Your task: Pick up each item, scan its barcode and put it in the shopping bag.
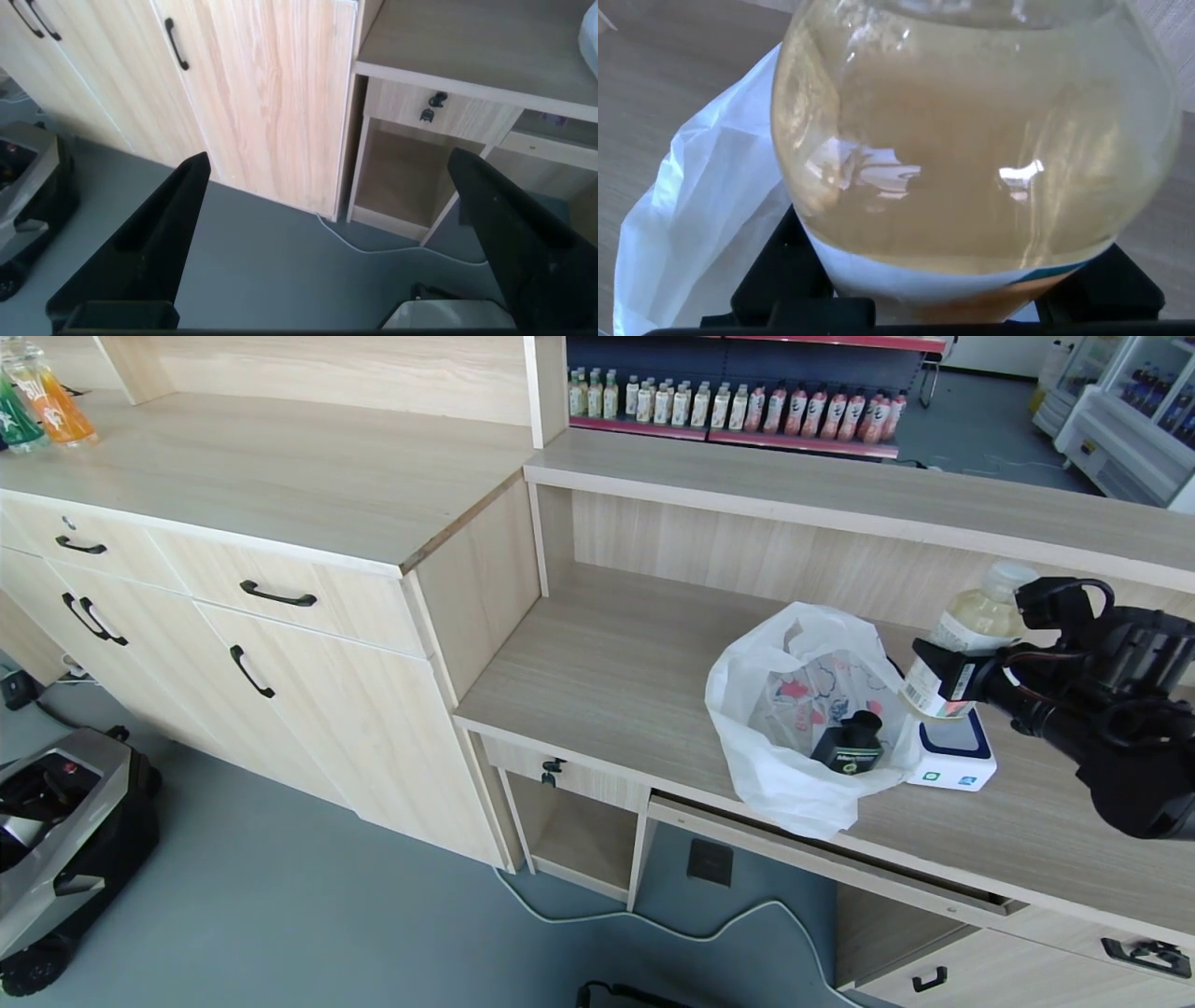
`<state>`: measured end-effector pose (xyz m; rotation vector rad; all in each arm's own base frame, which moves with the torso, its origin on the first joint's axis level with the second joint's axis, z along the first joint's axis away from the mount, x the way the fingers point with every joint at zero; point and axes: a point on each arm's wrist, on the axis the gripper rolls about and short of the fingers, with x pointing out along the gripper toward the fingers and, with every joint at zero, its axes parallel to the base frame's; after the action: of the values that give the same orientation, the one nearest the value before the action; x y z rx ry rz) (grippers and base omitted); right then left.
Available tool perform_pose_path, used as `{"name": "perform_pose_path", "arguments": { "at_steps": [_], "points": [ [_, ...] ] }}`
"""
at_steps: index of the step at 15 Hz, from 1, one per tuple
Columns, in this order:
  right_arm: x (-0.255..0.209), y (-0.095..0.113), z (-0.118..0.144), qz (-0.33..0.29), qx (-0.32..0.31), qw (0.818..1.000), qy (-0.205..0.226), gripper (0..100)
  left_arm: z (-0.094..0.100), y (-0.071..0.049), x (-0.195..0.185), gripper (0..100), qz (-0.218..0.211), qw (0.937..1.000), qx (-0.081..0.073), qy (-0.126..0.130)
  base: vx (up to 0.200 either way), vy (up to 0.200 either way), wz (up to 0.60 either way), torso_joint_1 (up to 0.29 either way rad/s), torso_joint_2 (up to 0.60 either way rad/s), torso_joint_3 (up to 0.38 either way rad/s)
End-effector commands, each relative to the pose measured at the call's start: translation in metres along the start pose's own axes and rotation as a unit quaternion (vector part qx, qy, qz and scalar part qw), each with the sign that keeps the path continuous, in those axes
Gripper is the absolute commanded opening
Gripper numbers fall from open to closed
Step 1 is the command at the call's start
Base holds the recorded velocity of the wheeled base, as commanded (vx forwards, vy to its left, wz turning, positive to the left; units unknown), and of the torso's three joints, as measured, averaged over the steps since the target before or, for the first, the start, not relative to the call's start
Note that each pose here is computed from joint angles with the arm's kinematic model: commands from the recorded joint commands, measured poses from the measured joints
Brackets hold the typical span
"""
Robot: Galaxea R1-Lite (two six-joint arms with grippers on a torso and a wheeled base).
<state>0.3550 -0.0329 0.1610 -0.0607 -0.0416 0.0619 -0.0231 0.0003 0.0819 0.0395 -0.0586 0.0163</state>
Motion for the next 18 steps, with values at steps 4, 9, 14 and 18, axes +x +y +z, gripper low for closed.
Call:
{"name": "perform_pose_path", "arguments": {
  "at_steps": [4, 9, 14, 18],
  "points": [
    [0.023, -0.001, -0.021, 0.009, 0.002, 1.0, 0.009, 0, 0.0, 0.0, 0.0, 100, 0.0, 1.0, 0.0, 0.0, 0.0, 0.0, 0.0, 0.0, 0.0, 0.0],
    [0.041, 0.013, -0.033, 0.04, 0.002, 0.999, 0.002, 0, 0.0, 0.0, 0.0, 100, 0.0, 1.0, 0.0, 0.0, 0.0, 0.0, 0.0, 0.0, 0.0, 0.0],
    [0.054, 0.022, -0.048, 0.053, 0.003, 0.999, 0.01, 0, 0.0, 0.0, 0.0, 100, 0.0, 1.0, 0.0, 0.0, 0.0, 0.0, 0.0, 0.0, 0.0, 0.0],
    [0.064, 0.016, -0.054, 0.046, 0.0, 0.999, 0.003, 0, 0.0, 0.0, 0.0, 100, 0.0, 1.0, 0.0, 0.0, 0.0, 0.0, 0.0, 0.0, 0.0, 0.0]
  ]
}}
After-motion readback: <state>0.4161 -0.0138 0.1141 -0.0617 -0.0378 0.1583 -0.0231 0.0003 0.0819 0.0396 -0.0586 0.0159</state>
